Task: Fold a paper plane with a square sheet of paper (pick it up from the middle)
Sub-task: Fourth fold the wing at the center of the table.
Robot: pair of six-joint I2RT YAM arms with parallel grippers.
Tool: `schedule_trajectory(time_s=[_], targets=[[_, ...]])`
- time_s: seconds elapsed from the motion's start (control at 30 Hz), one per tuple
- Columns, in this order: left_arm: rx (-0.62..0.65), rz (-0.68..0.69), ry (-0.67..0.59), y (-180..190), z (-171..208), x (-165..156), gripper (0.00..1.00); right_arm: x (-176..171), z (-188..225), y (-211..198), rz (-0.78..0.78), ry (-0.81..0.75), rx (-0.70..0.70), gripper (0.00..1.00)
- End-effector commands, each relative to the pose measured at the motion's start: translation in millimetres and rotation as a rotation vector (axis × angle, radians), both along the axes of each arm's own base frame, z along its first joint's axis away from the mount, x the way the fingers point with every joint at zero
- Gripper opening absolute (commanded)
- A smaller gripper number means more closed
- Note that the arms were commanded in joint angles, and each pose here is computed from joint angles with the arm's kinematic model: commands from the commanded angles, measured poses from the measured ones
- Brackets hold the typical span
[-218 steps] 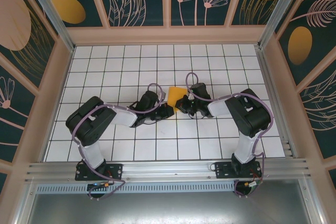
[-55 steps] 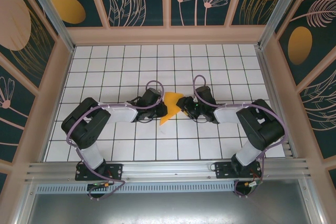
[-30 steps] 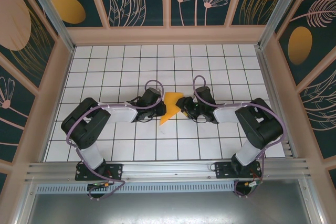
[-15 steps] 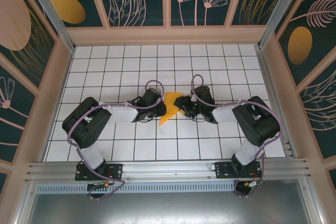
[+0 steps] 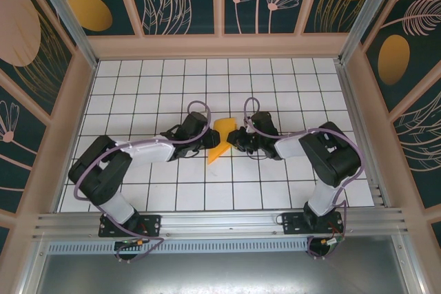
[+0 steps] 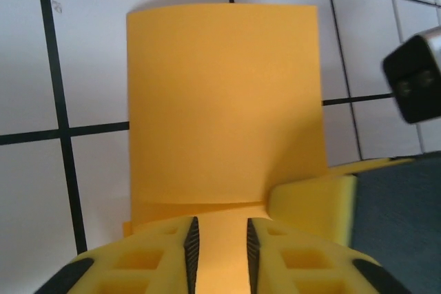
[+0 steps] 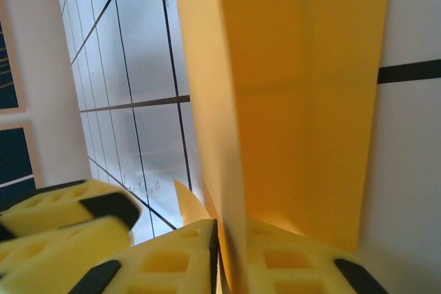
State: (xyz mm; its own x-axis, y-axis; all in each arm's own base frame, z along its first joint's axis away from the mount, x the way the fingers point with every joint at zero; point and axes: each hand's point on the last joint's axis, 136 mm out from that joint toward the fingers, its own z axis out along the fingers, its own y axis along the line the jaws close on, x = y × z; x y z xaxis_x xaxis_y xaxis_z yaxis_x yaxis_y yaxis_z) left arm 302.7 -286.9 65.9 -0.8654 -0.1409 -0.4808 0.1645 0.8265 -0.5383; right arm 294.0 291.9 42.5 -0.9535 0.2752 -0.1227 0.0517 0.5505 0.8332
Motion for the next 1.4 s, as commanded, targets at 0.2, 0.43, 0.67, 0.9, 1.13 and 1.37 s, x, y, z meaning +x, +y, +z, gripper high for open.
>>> schedule_trajectory(time_s=[0.2, 0.43, 0.67, 0.9, 1.13, 1.37], targets=[[-0.026, -0.061, -0.037, 10, 5, -33, 0.4, 4, 10, 8, -0.025, 0.014, 0.031, 0.09], [0.129, -0.07, -0.102, 1, -4, -47, 0.47, 0, 13, 1, -0.141, 0.069, 0.037, 0.05], [0.183, -0.089, -0.14, 4, -11, -52, 0.5, -12, 14, 1, -0.238, 0.122, 0.069, 0.06], [0.21, -0.095, -0.123, 2, -21, -59, 0.48, -10, 16, 5, -0.221, 0.115, 0.047, 0.1], [0.236, -0.073, -0.102, 6, -29, -58, 0.44, -8, 25, 10, -0.179, 0.084, 0.038, 0.18], [0.266, -0.057, -0.072, 7, -40, -57, 0.42, -6, 29, 14, -0.17, 0.074, 0.05, 0.09]])
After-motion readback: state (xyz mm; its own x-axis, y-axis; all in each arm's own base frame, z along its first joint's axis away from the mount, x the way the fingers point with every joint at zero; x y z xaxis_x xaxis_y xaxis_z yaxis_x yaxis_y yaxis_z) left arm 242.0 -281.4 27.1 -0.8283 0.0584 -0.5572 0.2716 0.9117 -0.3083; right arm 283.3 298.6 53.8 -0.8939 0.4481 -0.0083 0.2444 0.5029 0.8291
